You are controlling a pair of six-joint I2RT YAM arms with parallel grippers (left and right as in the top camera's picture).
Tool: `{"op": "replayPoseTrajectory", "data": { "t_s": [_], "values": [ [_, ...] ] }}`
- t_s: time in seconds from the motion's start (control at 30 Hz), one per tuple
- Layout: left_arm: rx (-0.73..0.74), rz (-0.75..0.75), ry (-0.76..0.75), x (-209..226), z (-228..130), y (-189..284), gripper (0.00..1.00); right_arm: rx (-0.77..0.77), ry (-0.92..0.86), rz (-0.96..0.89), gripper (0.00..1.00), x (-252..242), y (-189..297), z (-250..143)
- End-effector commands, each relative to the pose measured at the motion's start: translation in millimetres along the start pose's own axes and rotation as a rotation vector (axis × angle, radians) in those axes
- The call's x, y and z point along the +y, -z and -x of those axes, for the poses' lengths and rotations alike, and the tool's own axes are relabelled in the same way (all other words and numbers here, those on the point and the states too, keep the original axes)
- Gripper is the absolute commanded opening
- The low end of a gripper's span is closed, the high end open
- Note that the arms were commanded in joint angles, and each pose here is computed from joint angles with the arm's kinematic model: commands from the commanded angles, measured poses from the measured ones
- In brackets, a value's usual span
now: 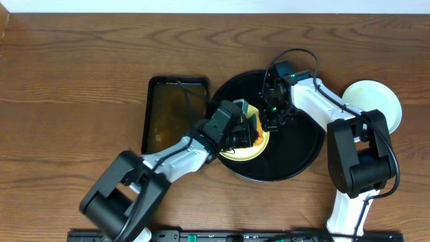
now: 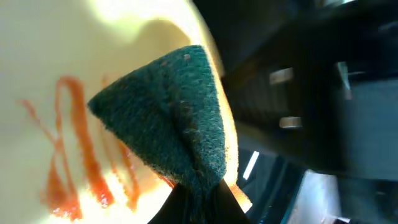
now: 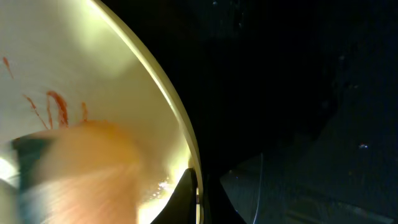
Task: Clean dirty plates on tray and stack at the side
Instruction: 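Bring the sponge from the water tray over the yellow plate, then scrub the yellow plate with the sponge while right gripper holds it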
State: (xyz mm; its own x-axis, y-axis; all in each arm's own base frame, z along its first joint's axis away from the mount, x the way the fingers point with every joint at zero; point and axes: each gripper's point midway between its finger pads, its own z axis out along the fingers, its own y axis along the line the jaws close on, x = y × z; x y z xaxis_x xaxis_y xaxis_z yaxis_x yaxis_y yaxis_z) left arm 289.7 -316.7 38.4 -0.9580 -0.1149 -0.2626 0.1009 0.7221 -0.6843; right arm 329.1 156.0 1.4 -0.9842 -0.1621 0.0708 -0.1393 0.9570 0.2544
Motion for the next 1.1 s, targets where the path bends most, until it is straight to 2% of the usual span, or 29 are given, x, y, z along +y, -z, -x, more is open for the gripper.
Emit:
{"op": "replayPoseTrajectory", "data": {
  "t_s": [0.0, 0.2, 0.33, 0.4, 0.5, 0.63, 0.8, 0.93, 1.07],
  "values": [
    [0.029, 0.011, 0.096, 6, -8, -7, 0.08, 0.052, -0.001, -0.030, 0.01, -2, -15, -12],
    [0.005, 0.065, 0.103, 18, -6, -8, 0.08, 0.064, -0.004, -0.065, 0.01, -8, -15, -15],
    [-0.029, 0.256, 0.110, 57, -8, -1, 0.08, 0.064, -0.005, -0.065, 0.01, -8, -15, -15],
    [-0.069, 0.421, 0.109, 89, -8, 10, 0.08, 0.065, -0.004, -0.065, 0.01, -8, -15, -15],
    [-0.106, 0.505, 0.069, 104, -3, 18, 0.08, 0.067, -0.005, -0.065, 0.01, -8, -15, -16],
    [-0.139, 0.491, 0.070, 104, 9, 19, 0.08, 0.073, -0.006, -0.066, 0.01, -8, -15, -17],
    [-0.185, 0.445, -0.025, 90, 32, 21, 0.08, 0.078, -0.007, -0.071, 0.01, -9, -14, -19],
    [-0.224, 0.406, -0.122, 68, 50, 34, 0.08, 0.077, -0.007, -0.075, 0.01, -10, -14, -18],
    [-0.292, 0.348, -0.197, 35, 64, 67, 0.08, 0.075, -0.006, -0.074, 0.01, -10, -15, -18]
  ]
}}
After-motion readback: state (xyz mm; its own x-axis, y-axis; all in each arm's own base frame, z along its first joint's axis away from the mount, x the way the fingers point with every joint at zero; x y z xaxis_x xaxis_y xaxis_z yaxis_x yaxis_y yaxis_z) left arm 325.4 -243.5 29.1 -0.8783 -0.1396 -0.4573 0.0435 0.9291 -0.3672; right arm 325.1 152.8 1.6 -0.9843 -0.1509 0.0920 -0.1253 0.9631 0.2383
